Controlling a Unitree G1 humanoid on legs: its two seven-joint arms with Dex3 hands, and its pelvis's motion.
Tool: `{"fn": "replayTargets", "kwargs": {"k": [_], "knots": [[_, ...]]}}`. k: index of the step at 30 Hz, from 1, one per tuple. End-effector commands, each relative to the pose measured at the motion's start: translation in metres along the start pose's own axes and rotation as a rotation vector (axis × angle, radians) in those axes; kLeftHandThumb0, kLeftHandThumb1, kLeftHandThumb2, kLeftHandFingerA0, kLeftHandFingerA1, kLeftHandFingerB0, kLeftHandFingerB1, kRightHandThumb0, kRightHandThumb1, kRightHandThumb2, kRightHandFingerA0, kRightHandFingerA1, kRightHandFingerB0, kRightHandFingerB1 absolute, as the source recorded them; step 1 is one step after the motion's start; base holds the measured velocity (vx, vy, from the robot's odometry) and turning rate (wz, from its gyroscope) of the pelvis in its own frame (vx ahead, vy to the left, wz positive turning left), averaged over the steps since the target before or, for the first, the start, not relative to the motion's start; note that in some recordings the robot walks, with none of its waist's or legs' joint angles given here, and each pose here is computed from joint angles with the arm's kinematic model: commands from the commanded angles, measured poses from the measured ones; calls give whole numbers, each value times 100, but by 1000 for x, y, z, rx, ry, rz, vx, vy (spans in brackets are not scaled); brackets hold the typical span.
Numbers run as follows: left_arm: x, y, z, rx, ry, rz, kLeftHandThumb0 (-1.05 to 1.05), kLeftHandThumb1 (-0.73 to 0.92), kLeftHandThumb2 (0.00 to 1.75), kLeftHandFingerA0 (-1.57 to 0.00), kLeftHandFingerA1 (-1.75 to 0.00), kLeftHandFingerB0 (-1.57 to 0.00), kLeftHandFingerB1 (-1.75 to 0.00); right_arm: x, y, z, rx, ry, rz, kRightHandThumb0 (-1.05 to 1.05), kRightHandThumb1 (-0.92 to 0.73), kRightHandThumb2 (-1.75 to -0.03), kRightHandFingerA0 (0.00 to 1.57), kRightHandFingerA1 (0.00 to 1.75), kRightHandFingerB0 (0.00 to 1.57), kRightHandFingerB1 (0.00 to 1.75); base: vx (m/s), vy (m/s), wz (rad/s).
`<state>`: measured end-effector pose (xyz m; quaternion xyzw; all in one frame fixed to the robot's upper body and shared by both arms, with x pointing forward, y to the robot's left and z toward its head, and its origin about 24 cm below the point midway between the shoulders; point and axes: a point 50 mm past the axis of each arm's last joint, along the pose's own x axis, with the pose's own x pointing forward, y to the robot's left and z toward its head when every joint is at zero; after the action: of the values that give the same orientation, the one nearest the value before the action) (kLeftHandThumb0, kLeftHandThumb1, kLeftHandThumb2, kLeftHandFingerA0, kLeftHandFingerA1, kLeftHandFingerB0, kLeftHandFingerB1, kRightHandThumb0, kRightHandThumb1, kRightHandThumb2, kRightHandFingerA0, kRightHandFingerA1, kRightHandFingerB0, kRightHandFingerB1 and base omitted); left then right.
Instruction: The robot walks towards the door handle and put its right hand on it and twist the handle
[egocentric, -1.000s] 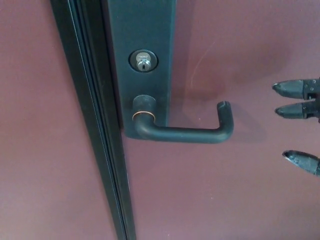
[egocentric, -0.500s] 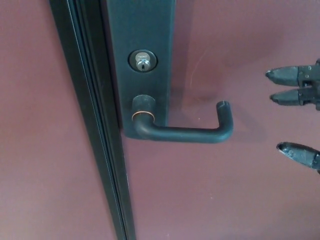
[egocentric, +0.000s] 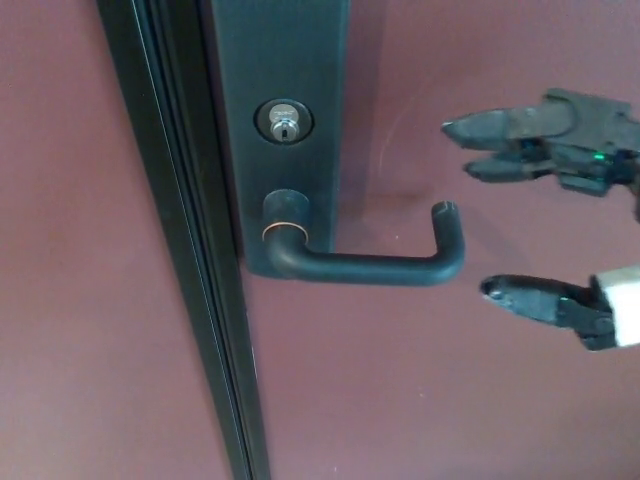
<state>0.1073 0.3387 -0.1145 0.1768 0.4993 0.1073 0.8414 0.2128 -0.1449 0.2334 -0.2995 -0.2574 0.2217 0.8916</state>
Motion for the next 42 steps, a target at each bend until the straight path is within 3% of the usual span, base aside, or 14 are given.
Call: {"fn": "replayTargets", "kwargs": {"k": [1, 16, 42], "knots": [[-1, 1, -1, 23, 2, -12, -28, 58, 58, -61, -44, -50, -40, 10, 7, -2, -27, 78, 43, -46, -51, -56, 46, 42, 39, 37, 0, 0, 0], [0, 0, 3, 50, -13, -21, -28, 58, 58, -61, -44, -51, -41, 34, 38, -7, -5, 107, 162, -48, -52, -56, 47, 41, 38, 35, 0, 0, 0], [3, 1, 17, 70, -52, -17, -29, 58, 57, -59, -43, -52, -41, 55, 29, 4, -132, 149, 221, -47, -52, -56, 47, 41, 38, 35, 0, 0, 0]]}}
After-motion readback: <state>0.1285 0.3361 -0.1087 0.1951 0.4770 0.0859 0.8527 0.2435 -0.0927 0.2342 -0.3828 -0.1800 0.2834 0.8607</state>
